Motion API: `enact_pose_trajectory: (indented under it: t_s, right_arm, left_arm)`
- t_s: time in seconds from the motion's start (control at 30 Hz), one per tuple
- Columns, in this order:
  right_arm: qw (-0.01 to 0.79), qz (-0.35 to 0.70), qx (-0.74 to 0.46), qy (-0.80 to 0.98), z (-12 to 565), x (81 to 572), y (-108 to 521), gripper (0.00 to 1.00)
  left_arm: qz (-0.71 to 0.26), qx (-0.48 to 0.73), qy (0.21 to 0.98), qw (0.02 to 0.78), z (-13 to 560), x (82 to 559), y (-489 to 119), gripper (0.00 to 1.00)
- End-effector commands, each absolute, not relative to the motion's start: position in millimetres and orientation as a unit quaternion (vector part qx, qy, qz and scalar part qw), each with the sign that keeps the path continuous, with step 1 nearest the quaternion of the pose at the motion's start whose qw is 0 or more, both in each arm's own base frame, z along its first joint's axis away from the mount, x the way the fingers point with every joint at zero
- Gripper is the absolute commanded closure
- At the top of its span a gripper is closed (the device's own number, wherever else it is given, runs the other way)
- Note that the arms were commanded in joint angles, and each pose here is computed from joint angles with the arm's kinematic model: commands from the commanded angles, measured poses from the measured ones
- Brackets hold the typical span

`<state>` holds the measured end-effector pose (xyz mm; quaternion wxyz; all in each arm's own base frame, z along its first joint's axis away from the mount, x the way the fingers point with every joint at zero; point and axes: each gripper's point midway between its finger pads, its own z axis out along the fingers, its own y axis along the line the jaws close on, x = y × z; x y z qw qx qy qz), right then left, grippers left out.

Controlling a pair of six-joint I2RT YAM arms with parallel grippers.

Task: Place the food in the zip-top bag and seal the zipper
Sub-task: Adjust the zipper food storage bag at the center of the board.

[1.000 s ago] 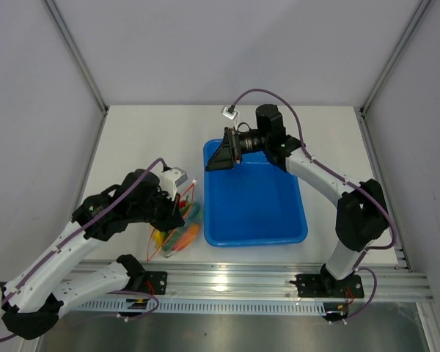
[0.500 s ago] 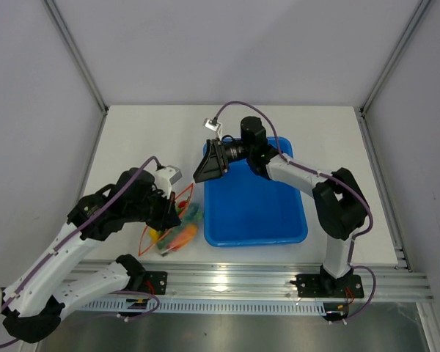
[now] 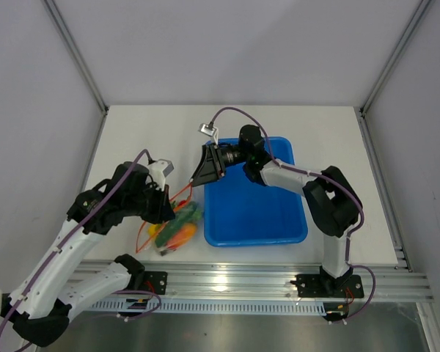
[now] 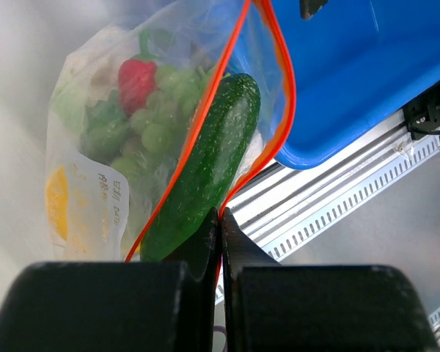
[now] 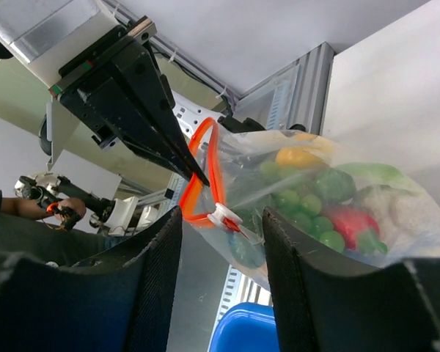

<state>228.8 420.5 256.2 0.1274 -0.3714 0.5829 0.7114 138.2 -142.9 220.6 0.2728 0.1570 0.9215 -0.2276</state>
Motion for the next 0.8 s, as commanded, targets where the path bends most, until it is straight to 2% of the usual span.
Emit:
enact_pose_trajectory:
  t_s: [0.0, 0.13, 0.17, 0.23, 0.27, 0.37, 0.53, 0.73, 0.77]
  right_arm:
    - [0.138, 0.716, -0.387, 0.565, 258, 225, 421, 0.51]
    - [0.144, 0.719, -0.389, 0.557, 259, 226, 422, 0.62]
    - [0.134, 0.723, -0.382, 0.56, 259, 225, 423, 0.7]
    - [0.139, 0.728, -0.382, 0.552, 263, 225, 423, 0.79]
    - [0.131, 0.731, -0.375, 0.556, 264, 225, 422, 0.88]
    - [0.131, 0.733, -0.369, 0.556, 269, 227, 423, 1.0]
    - [0.127, 0.732, -0.355, 0.568, 280, 226, 421, 1.0]
    - [0.133, 0.713, -0.353, 0.592, 281, 227, 419, 1.0]
    - [0.137, 0.708, -0.354, 0.595, 282, 228, 420, 1.0]
  left_arm:
    - [-0.235, 0.165, 0.914, 0.287, 230, 142, -143, 0.99]
    - [-0.235, 0.163, 0.915, 0.286, 229, 142, -141, 0.99]
    - [-0.234, 0.161, 0.915, 0.285, 228, 142, -140, 0.99]
    - [-0.233, 0.16, 0.916, 0.285, 228, 144, -139, 1.0]
    - [-0.234, 0.16, 0.916, 0.285, 228, 144, -139, 0.99]
    - [-0.226, 0.154, 0.917, 0.289, 228, 147, -136, 0.99]
    - [-0.222, 0.153, 0.915, 0.3, 233, 152, -136, 0.98]
    - [-0.233, 0.154, 0.907, 0.316, 241, 160, -142, 0.8]
    - [-0.235, 0.153, 0.906, 0.318, 243, 161, -143, 0.63]
